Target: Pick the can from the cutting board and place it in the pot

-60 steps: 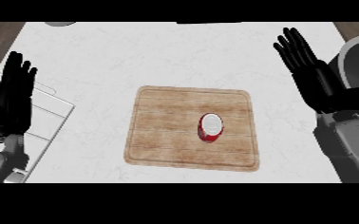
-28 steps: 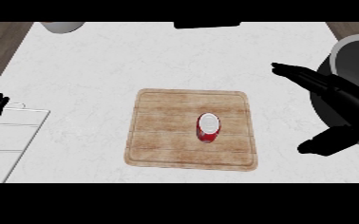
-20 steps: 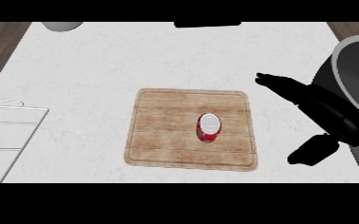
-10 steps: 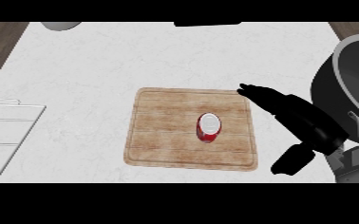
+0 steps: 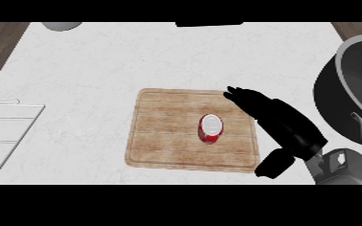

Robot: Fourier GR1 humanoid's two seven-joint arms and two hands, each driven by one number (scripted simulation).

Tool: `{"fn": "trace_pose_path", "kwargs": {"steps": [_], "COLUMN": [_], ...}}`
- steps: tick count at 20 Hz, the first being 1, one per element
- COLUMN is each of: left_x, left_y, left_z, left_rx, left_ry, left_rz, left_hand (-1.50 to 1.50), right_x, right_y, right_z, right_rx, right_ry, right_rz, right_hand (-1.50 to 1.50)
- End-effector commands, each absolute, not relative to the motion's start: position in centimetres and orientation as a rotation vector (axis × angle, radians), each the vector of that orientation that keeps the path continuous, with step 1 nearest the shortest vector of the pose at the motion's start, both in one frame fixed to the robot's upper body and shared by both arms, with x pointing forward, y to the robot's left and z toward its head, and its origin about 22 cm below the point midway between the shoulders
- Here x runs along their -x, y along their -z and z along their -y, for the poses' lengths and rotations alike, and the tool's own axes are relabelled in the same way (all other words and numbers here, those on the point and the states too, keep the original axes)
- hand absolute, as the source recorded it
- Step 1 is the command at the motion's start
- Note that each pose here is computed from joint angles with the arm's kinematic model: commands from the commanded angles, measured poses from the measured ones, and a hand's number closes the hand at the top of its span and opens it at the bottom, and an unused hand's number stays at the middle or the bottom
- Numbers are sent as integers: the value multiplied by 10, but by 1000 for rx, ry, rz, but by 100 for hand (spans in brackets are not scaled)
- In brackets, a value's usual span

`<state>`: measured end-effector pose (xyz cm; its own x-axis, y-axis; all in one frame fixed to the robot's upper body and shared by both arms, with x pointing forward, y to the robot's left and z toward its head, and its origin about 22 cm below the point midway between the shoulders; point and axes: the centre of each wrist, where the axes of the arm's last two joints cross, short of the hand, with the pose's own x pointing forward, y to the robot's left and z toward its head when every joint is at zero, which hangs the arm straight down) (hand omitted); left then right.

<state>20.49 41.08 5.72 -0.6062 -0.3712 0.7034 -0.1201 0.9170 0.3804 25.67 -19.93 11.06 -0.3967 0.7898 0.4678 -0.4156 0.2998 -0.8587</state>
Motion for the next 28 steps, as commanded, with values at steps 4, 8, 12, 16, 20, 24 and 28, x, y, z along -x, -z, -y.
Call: {"fn": "trace_pose_path", "kwargs": {"steps": [4, 8, 12, 16, 20, 24, 28], "left_x": [-229, -232, -239, -250, -250, -252, -256], "left_y": [-2, 1, -1, -12, -7, -8, -10], "left_z": [-370, -369, -365, -361, -352, -345, -339], "left_rx": [-145, -143, -123, -132, -113, -103, -104], "left_ry": [106, 85, 80, 73, 74, 65, 63], "left_rz": [1898, 1883, 1881, 1899, 1903, 1889, 1878], "left_hand": [0, 0, 0, 0, 0, 0, 0], "right_x": [-256, -258, -259, -260, -260, -255, -254], "right_y": [-97, -87, -80, -69, -62, -59, -59], "right_z": [187, 175, 159, 148, 129, 117, 102], "right_rx": [436, 439, 422, 411, 377, 371, 374], "right_ry": [-1374, -1366, -1378, -1371, -1436, -1496, -1508], "right_rz": [1391, 1386, 1397, 1382, 1423, 1495, 1536], "right_hand": [-150, -150, -150, -150, 150, 150, 150]}}
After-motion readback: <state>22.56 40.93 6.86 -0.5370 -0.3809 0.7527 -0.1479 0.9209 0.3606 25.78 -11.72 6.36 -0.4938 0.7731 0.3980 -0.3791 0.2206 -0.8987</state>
